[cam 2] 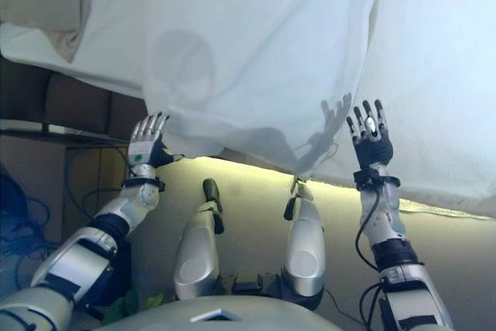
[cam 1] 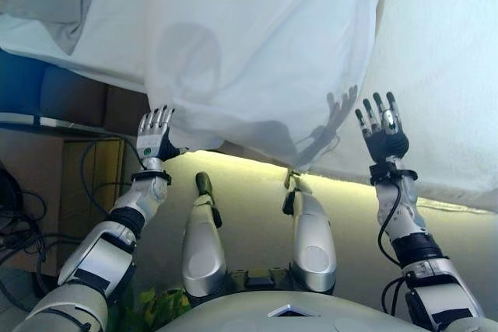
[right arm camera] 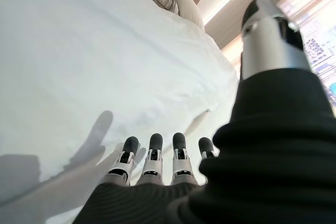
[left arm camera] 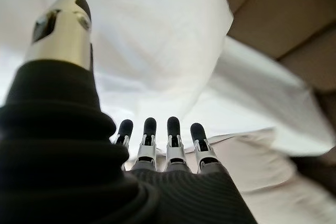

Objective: Make the bed neatly

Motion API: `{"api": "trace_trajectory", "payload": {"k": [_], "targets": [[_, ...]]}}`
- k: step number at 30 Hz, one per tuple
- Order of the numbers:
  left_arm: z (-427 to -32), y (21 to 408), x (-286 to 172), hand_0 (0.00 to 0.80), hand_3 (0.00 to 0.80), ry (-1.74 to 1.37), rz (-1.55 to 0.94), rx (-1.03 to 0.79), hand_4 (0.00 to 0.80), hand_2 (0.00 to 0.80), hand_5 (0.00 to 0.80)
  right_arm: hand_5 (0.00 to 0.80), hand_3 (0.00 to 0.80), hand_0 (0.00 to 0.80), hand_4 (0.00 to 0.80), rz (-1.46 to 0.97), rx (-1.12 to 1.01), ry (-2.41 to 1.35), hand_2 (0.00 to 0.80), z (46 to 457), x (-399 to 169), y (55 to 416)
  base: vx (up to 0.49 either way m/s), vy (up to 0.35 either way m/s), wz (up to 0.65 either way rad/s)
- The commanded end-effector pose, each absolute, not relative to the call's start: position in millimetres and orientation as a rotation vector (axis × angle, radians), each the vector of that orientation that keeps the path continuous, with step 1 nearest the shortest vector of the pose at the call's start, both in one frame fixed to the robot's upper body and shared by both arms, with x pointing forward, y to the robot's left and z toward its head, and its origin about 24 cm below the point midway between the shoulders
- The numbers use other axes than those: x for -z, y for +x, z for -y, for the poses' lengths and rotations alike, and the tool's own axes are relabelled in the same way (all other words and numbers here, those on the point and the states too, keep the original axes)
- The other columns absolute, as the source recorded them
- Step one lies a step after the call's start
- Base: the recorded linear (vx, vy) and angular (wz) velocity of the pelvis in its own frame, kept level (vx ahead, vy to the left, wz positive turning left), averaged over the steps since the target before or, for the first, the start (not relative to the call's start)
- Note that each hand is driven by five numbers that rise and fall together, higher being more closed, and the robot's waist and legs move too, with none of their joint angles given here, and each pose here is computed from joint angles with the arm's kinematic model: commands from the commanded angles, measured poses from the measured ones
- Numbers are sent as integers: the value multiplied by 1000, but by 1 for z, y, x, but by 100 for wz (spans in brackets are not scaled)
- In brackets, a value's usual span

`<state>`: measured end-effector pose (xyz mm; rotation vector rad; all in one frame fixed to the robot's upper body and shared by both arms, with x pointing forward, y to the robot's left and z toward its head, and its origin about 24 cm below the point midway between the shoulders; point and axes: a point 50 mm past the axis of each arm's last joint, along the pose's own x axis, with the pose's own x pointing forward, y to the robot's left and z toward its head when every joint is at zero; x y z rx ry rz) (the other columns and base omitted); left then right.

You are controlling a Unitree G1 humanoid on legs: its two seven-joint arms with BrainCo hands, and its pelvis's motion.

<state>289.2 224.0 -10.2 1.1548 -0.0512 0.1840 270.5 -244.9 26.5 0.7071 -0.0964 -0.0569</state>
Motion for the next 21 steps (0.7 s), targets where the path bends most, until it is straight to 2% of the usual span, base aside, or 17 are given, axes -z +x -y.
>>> {"api": "trace_trajectory", "payload": {"k": [1, 9, 14, 21], "targets": [[-226, 276, 17, 0, 0, 885, 1, -158, 0, 0, 0, 0, 0, 0, 0, 146, 114, 730, 0, 247, -23, 255, 112, -31, 7], [-246, 235, 35, 0, 0, 476, -176, -135, 0, 0, 0, 0, 0, 0, 0, 27, 179, 784, 0, 226, 6, 237, 127, -65, 8], [-266, 208, 46, 0, 0, 438, -261, -212, 0, 0, 0, 0, 0, 0, 0, -81, 143, 811, 0, 207, 20, 230, 104, -159, -1], [-274, 183, 59, 0, 0, 200, -330, -290, 0, 0, 0, 0, 0, 0, 0, -180, 233, 782, 0, 228, 43, 199, 114, -171, 13]]}}
